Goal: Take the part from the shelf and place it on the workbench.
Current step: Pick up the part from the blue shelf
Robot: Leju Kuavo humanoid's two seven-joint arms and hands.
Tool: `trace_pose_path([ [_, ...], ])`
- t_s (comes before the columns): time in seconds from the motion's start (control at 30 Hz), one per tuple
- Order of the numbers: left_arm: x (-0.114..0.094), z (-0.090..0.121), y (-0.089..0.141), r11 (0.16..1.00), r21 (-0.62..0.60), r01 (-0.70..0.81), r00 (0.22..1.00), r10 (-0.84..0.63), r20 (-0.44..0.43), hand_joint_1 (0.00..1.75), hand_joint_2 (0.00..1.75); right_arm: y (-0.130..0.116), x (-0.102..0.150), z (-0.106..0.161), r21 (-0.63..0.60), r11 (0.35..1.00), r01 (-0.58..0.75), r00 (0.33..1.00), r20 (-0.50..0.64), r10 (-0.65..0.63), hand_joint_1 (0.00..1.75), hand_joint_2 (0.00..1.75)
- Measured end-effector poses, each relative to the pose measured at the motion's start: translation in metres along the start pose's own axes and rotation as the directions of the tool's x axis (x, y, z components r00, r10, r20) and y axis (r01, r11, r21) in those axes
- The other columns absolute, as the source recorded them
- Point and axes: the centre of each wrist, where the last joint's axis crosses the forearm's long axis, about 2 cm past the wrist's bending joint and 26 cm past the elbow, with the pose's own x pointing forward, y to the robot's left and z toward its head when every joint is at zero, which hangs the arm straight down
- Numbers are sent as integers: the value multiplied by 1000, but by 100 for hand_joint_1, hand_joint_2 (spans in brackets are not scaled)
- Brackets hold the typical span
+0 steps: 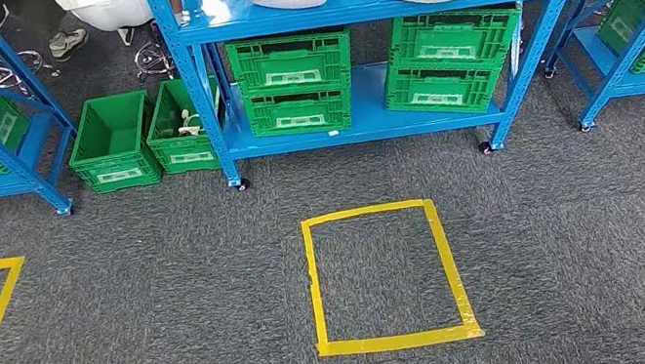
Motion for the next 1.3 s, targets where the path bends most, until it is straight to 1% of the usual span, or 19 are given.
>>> trace_pose_path([
  [0.13, 0, 0, 0, 1000, 0, 0, 1000, 0, 0, 0, 175, 0, 0, 0, 0, 1000, 0, 1000, 0, 0, 0, 175],
  [0.17, 0, 0, 0, 1000, 0, 0, 1000, 0, 0, 0, 131, 0, 0, 0, 0, 1000, 0, 1000, 0, 0, 0, 175],
  [0.27, 0, 0, 0, 1000, 0, 0, 1000, 0, 0, 0, 131, 0, 0, 0, 0, 1000, 0, 1000, 0, 0, 0, 175],
  [0.3, 0, 0, 0, 1000, 0, 0, 1000, 0, 0, 0, 175, 0, 0, 0, 0, 1000, 0, 1000, 0, 0, 0, 175],
  [0.43, 2, 0, -1, 1000, 0, -10, 1000, 10, 3, 0, 175, 1, 2, 0, -2, 1000, 8, 1000, 3, -8, 0, 175],
  [0.8, 29, -5, -16, 997, 21, -78, 997, 78, 6, 0, 175, 10, 29, -5, -27, 998, 51, 999, -3, -51, 0, 175],
  [1.3, 60, -7, -39, 997, 39, -63, 998, 64, -14, 0, 175, 28, 60, -8, -54, 998, 14, 999, -35, -16, 0, 175],
])
